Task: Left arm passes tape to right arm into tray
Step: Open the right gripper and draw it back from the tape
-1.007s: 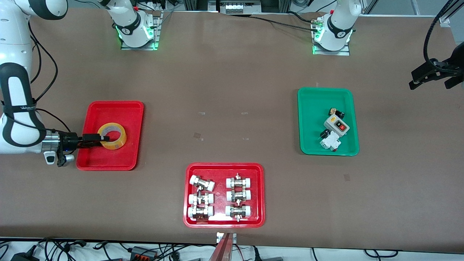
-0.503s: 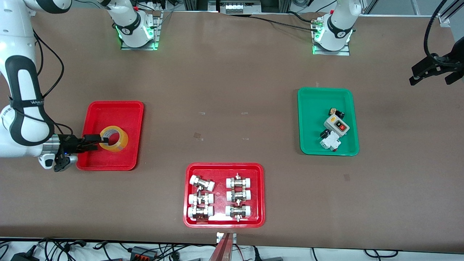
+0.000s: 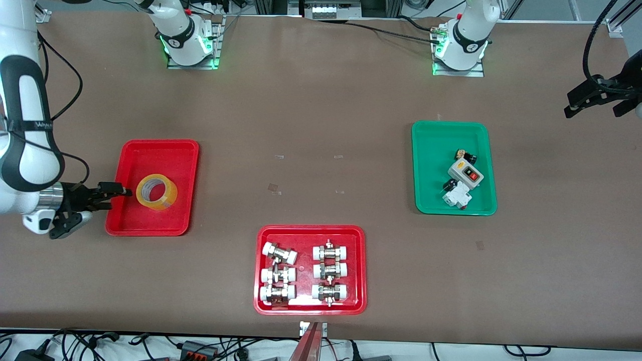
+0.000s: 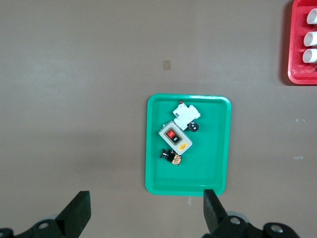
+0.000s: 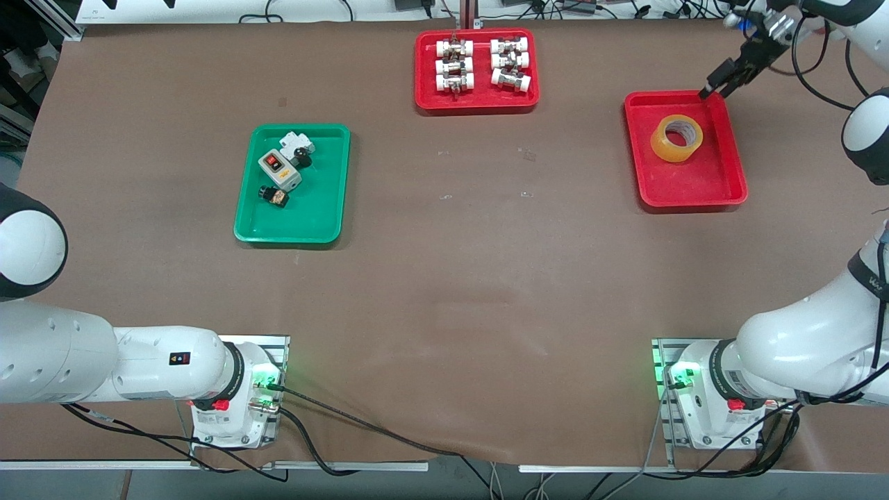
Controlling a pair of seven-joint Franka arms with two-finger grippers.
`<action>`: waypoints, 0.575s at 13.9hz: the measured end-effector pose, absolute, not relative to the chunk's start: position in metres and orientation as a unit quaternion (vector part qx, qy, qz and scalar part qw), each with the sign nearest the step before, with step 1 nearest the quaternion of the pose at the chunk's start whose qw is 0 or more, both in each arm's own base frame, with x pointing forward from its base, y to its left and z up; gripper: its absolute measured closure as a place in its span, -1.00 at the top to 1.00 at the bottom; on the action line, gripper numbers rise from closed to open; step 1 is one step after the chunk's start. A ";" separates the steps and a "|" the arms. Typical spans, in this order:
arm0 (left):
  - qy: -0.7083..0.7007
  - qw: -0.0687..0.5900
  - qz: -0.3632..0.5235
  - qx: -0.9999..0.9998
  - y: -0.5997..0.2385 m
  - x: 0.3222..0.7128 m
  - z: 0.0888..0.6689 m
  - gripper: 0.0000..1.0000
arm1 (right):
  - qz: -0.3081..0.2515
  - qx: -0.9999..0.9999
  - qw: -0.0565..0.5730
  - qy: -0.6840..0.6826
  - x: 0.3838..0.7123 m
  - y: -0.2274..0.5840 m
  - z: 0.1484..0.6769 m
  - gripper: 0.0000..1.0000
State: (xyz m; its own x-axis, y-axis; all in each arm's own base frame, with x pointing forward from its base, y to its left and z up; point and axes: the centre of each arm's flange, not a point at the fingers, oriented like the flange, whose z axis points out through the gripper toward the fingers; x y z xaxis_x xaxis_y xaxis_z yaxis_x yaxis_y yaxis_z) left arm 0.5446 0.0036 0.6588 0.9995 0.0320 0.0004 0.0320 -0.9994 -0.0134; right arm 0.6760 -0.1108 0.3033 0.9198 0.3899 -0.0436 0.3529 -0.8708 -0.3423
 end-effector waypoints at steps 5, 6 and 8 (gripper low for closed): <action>-0.016 0.007 0.001 -1.000 0.004 0.544 0.658 1.00 | 0.053 -0.990 0.104 -0.074 0.688 -0.056 0.379 1.00; -0.016 0.007 0.001 -1.000 0.004 0.544 0.658 1.00 | 0.063 -0.992 0.097 -0.051 0.686 -0.047 0.386 1.00; -0.016 0.007 0.001 -1.000 0.004 0.544 0.658 1.00 | 0.094 -0.992 0.085 -0.005 0.679 -0.032 0.401 1.00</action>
State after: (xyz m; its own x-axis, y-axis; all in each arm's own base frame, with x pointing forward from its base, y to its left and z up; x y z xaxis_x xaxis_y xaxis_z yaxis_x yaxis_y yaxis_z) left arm 0.5444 0.0036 0.6575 0.9995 0.0320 -0.0021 0.0319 -0.9994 -0.0135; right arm 0.6789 -0.0318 0.4007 0.9821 0.0263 -0.1865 -0.0057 -0.9856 -0.1688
